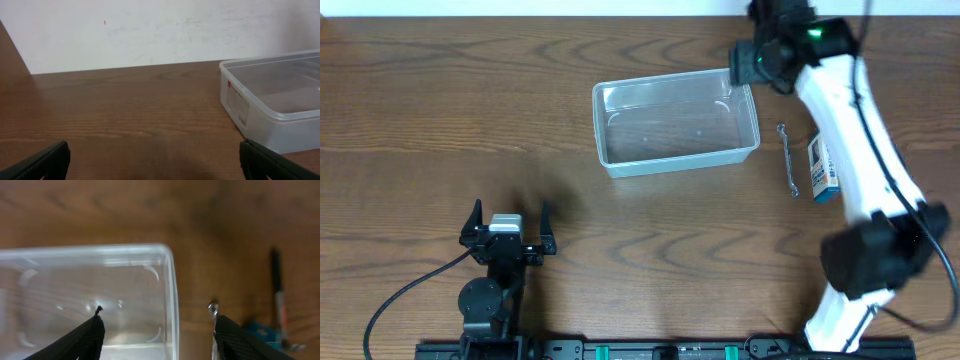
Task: Pack container
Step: 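Release the container and lift the right gripper away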
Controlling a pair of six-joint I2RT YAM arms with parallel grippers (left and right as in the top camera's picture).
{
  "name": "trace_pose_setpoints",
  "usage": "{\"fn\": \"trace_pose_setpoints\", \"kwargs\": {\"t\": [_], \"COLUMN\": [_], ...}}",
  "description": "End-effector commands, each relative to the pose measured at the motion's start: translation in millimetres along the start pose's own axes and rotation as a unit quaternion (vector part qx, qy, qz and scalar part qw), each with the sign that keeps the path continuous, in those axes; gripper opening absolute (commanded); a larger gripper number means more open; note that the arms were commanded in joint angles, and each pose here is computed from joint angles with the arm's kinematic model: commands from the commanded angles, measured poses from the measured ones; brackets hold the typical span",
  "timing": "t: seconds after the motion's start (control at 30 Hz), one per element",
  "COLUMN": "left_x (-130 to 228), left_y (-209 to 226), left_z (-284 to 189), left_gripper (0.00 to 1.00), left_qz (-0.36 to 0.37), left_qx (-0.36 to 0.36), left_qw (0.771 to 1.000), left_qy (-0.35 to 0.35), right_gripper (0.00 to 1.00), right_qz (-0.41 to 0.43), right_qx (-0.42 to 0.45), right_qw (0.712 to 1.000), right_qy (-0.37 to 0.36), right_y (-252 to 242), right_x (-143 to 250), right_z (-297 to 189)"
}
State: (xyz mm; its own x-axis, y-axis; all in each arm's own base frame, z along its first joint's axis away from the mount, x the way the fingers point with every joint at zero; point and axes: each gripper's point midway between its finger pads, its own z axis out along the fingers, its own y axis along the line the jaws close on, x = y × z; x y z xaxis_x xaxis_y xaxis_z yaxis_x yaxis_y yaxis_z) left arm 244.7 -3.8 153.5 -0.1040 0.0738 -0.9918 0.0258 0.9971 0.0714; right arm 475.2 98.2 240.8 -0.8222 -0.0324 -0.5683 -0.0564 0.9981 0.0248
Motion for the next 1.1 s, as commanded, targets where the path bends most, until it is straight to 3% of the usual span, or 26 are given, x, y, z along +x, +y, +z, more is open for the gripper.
{"fn": "trace_pose_setpoints", "kwargs": {"t": [0.0,0.23,0.4,0.73,0.97,1.07], "left_x": [15.2,15.2,15.2,15.2,9.6,1.8], "left_y": [-3.0,-3.0,-3.0,-3.0,-2.4,-18.0], "left_z": [1.2,1.2,1.2,1.2,1.4,0.5], "left_gripper": [0.98,0.98,0.98,0.98,0.98,0.98], "left_qz": [0.009,0.009,0.009,0.009,0.013,0.010], "left_qx": [0.007,0.007,0.007,0.007,0.005,0.051], "left_qw": [1.000,1.000,1.000,1.000,1.000,0.999], "left_qy": [0.021,0.021,0.021,0.021,0.010,-0.007], "right_gripper": [0.71,0.68,0.85,0.99,0.99,0.84], "right_qz": [0.002,-0.020,-0.021,-0.026,-0.030,-0.025], "right_qx": [0.003,0.021,0.022,0.026,0.038,0.039], "right_qw": [0.999,0.998,0.999,0.999,0.997,0.997], "right_qy": [-0.039,-0.060,-0.044,0.005,0.053,0.061], "right_y": [-8.2,-18.2,-19.0,-22.1,-28.0,-28.9], "right_x": [-12.5,-10.3,-1.4,22.5,46.0,50.0], "right_z": [-35.9,-75.7,-77.7,-76.9,-78.8,-79.3]}}
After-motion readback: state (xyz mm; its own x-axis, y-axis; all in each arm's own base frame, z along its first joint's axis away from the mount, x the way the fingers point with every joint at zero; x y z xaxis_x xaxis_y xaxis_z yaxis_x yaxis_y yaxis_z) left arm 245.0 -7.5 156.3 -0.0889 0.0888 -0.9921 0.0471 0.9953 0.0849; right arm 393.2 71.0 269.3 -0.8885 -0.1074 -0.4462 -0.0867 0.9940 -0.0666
